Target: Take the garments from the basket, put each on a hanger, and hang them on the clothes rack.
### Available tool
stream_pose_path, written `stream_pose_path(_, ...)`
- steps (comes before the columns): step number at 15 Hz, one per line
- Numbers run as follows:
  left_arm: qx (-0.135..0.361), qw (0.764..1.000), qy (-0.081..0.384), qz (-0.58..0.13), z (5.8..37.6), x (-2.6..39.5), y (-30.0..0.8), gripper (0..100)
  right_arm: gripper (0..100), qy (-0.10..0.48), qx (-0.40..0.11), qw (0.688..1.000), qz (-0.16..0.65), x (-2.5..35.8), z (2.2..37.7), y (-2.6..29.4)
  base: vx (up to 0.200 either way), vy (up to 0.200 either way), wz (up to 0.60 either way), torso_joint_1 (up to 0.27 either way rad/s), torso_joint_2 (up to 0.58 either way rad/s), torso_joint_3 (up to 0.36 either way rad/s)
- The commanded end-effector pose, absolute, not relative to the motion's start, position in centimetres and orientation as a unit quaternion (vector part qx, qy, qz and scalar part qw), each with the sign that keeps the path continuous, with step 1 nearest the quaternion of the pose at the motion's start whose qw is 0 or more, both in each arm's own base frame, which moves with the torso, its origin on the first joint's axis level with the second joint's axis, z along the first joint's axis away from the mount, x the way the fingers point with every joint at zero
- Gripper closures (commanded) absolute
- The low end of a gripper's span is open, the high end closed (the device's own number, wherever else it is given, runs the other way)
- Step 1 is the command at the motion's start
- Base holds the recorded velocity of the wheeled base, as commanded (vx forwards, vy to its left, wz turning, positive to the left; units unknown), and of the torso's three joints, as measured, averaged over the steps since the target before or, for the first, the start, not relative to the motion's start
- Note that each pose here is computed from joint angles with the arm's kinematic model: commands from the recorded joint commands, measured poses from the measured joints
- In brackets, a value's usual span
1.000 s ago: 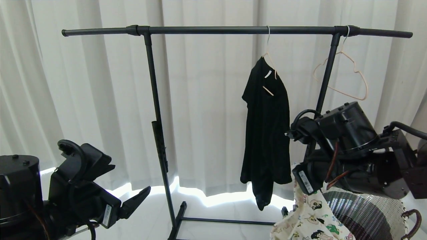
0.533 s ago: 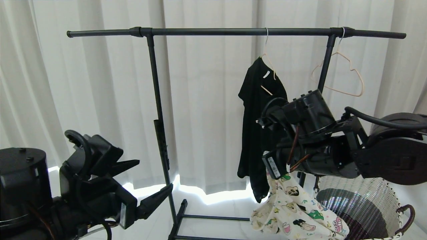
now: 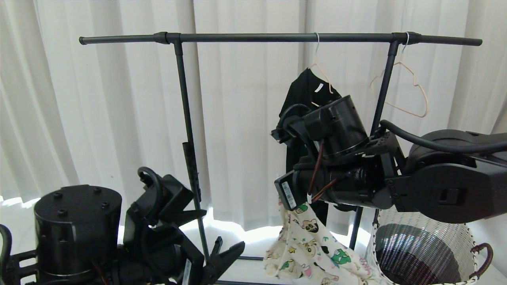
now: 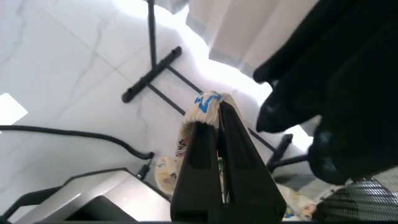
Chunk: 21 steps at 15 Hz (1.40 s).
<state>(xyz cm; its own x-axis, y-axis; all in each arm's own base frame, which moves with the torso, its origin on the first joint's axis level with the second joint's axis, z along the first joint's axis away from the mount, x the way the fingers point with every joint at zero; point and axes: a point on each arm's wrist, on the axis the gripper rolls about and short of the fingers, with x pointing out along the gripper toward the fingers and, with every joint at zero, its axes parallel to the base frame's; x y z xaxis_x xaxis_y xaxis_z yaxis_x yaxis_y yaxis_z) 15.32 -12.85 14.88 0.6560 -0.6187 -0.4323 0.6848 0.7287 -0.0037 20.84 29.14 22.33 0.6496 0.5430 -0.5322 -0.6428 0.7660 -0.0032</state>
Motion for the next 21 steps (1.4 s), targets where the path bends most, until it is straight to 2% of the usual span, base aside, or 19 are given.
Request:
stream_pose_path(1,0.087,0.899,0.224,-0.366,14.0,14.9,-13.0,0,100,0.253,-0.091,0.9,0.343,20.5,22.7,29.7,0.0,0.0,0.0,0.0,0.0,0.0)
stream_pose_path(3,0.086,0.899,0.23,-0.362,13.7,14.9,-12.8,0,100,0.242,-0.083,0.896,0.362,20.1,23.3,30.2,0.0,0.0,0.0,0.0,0.0,0.0)
stream_pose_path(6,0.082,0.891,0.286,-0.342,11.2,13.8,-11.6,0,100,0.228,-0.076,0.892,0.383,19.3,24.3,31.2,0.0,0.0,0.0,0.0,0.0,0.0)
stream_pose_path(7,0.094,0.889,0.313,-0.32,9.9,13.3,-10.8,0,100,0.225,-0.077,0.89,0.39,19.0,24.4,31.5,0.0,0.0,0.0,0.0,0.0,0.0)
stream_pose_path(9,0.095,0.898,0.334,-0.27,9.0,13.0,-9.5,0,100,0.222,-0.077,0.887,0.398,18.5,24.6,31.9,0.0,0.0,0.0,0.0,0.0,0.0)
stream_pose_path(12,0.072,0.911,0.339,-0.225,9.0,13.9,-8.4,0,100,0.216,-0.074,0.885,0.407,18.0,25.1,32.2,0.0,0.0,0.0,0.0,0.0,0.0)
stream_pose_path(18,0.074,0.906,0.353,-0.22,8.5,14.1,-8.4,0,100,0.198,-0.065,0.886,0.415,17.7,26.4,32.3,0.0,0.0,0.0,0.0,0.0,0.0)
stream_pose_path(21,0.066,0.909,0.322,-0.256,9.6,13.3,-8.8,0,100,0.202,-0.066,0.891,0.402,18.4,26.0,32.1,0.0,0.0,0.0,0.0,0.0,0.0)
